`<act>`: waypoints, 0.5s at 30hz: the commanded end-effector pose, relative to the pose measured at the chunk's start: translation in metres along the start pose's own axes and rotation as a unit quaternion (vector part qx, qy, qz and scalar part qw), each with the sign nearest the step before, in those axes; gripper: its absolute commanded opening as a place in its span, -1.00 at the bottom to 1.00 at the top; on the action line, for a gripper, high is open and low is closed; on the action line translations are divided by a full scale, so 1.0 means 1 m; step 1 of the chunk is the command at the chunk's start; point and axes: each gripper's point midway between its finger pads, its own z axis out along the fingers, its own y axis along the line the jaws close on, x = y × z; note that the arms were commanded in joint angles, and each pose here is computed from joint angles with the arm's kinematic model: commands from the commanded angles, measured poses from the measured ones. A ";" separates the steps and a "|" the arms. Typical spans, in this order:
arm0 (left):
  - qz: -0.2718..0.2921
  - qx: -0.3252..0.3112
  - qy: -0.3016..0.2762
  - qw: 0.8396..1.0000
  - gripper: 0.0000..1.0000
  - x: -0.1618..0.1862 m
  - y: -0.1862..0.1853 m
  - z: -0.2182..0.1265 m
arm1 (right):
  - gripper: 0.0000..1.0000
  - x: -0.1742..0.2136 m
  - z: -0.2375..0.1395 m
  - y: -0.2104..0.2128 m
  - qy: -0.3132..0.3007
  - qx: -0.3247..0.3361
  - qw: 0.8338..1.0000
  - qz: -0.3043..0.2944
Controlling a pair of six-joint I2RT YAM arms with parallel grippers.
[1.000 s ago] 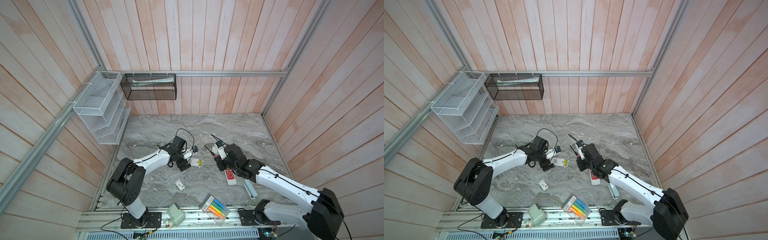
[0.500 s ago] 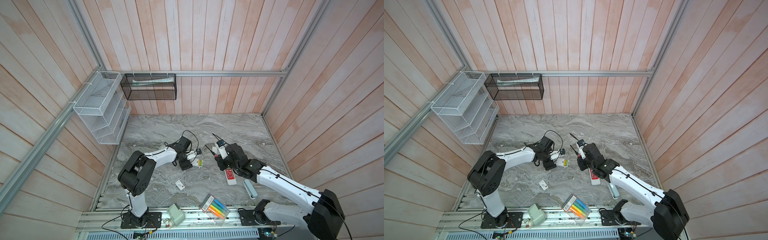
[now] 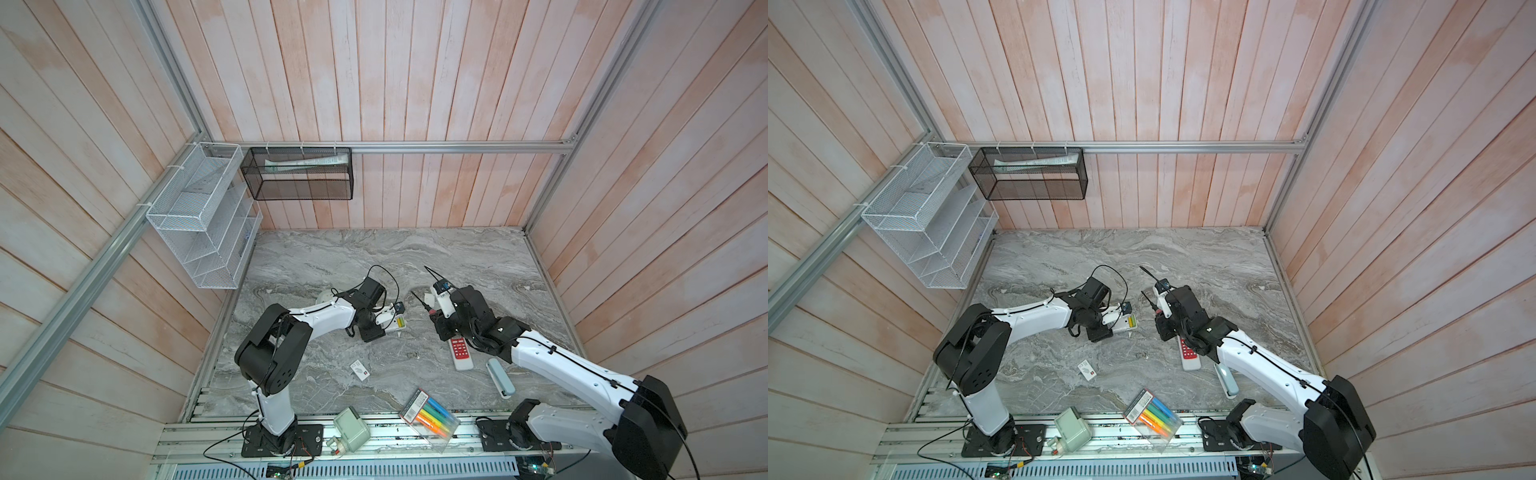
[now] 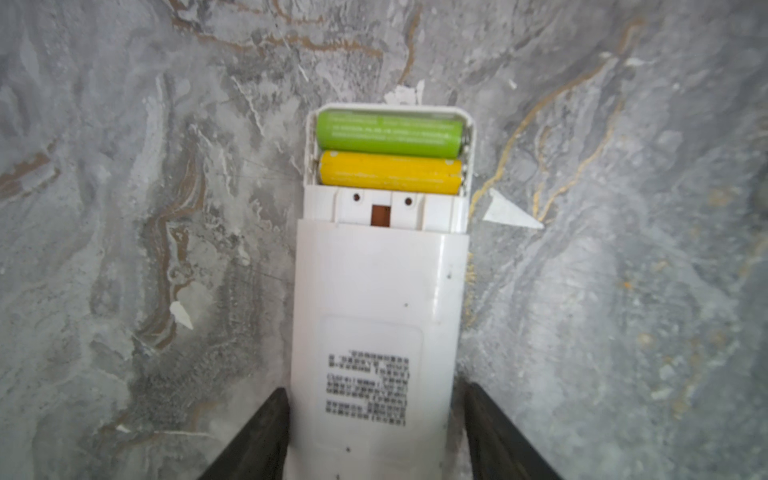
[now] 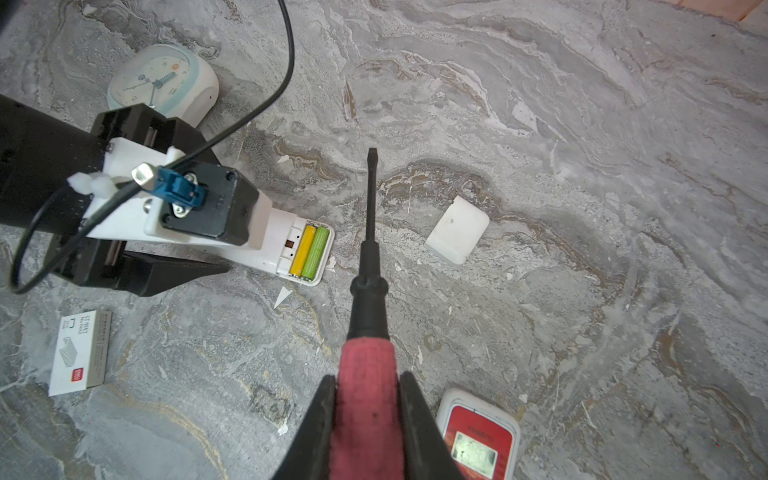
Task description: Unload the batteries from the remote control
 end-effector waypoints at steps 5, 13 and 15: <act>-0.013 0.000 0.037 0.999 0.06 0.026 -0.009 0.002 | -1.00 0.004 0.005 0.003 0.007 -0.013 1.000 0.001; -0.041 0.004 0.034 0.999 -0.02 0.043 -0.005 -0.007 | -1.00 0.015 0.014 0.012 0.040 -0.037 0.998 -0.036; -0.042 0.003 0.035 0.998 -0.01 0.050 -0.006 -0.009 | -1.00 0.019 0.016 0.017 0.049 -0.042 0.997 -0.045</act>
